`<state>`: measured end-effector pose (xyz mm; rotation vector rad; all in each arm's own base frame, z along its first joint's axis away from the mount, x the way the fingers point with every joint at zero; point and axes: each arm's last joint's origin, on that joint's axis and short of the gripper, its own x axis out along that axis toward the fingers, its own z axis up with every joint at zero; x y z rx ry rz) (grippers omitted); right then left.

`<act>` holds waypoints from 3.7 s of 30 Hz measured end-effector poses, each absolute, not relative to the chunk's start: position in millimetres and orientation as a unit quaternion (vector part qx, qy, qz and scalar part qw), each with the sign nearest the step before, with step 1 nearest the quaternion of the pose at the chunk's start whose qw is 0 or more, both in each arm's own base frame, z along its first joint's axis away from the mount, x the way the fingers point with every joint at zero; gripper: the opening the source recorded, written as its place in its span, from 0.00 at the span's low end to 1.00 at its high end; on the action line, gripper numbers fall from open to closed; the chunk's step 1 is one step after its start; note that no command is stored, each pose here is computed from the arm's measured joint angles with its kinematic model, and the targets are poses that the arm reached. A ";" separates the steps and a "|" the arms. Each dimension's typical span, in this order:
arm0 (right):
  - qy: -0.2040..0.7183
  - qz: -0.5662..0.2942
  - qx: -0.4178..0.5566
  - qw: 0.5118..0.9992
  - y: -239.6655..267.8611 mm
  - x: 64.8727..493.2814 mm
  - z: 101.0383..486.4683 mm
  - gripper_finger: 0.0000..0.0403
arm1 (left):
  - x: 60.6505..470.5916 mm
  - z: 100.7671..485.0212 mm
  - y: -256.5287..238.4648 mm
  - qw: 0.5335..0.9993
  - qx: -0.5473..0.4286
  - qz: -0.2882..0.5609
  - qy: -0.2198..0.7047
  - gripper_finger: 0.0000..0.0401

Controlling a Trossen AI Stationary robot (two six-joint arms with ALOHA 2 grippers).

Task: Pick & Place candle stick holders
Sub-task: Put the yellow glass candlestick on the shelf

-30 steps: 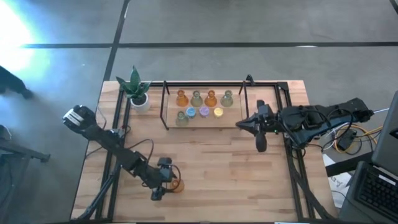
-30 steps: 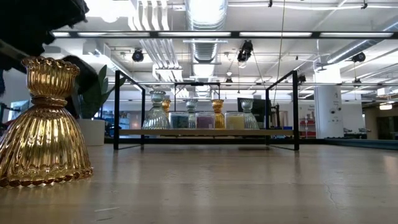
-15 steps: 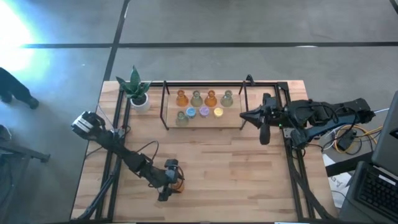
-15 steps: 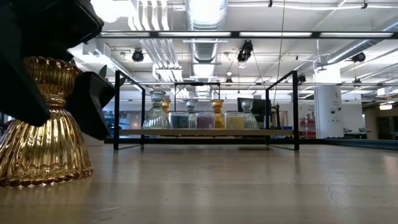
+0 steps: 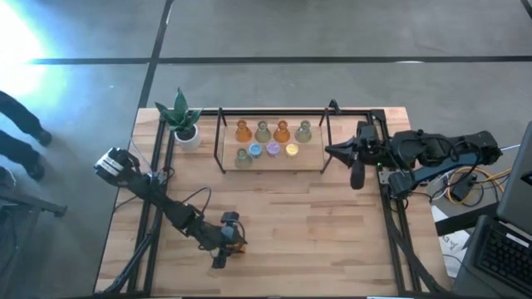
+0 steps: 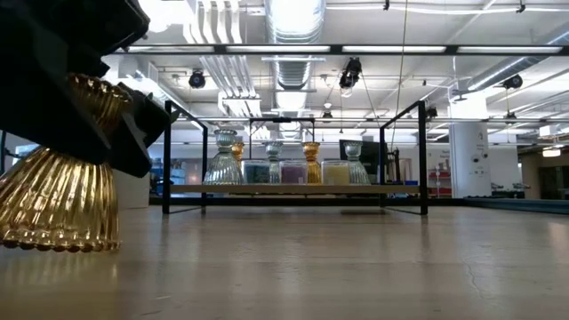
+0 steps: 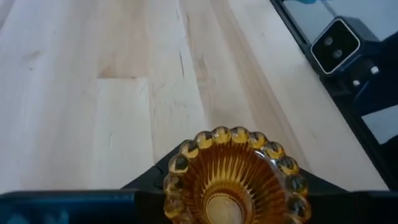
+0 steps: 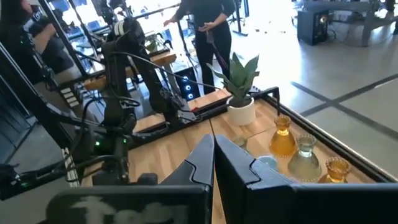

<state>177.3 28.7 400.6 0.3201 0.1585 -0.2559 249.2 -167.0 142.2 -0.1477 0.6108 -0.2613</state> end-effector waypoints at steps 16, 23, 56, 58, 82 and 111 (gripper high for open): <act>0.175 -0.008 0.295 0.939 45.0 204.0 374.6 0.02 | 280.3 187.8 -129.2 0.924 -0.030 -0.154 0.348 0.35; 0.205 0.047 0.201 0.957 55.2 225.9 372.2 0.02 | 296.6 222.8 -84.3 0.913 -0.124 -0.232 0.311 0.35; 0.267 0.150 -0.121 0.944 87.7 348.4 410.5 0.37 | 324.3 323.2 -16.4 0.867 -0.222 -0.392 0.213 0.35; 0.276 0.160 -0.119 0.940 89.8 355.3 408.4 0.37 | 324.3 323.1 -16.5 0.867 -0.223 -0.392 0.213 0.35; 0.300 0.197 -0.132 0.924 93.3 387.4 403.8 0.30 | 320.0 326.6 -20.5 0.810 -0.245 -0.483 0.225 0.35; 0.282 0.161 -0.215 0.921 99.5 386.1 406.8 0.42 | 322.3 332.4 -3.9 0.820 -0.246 -0.478 0.197 0.35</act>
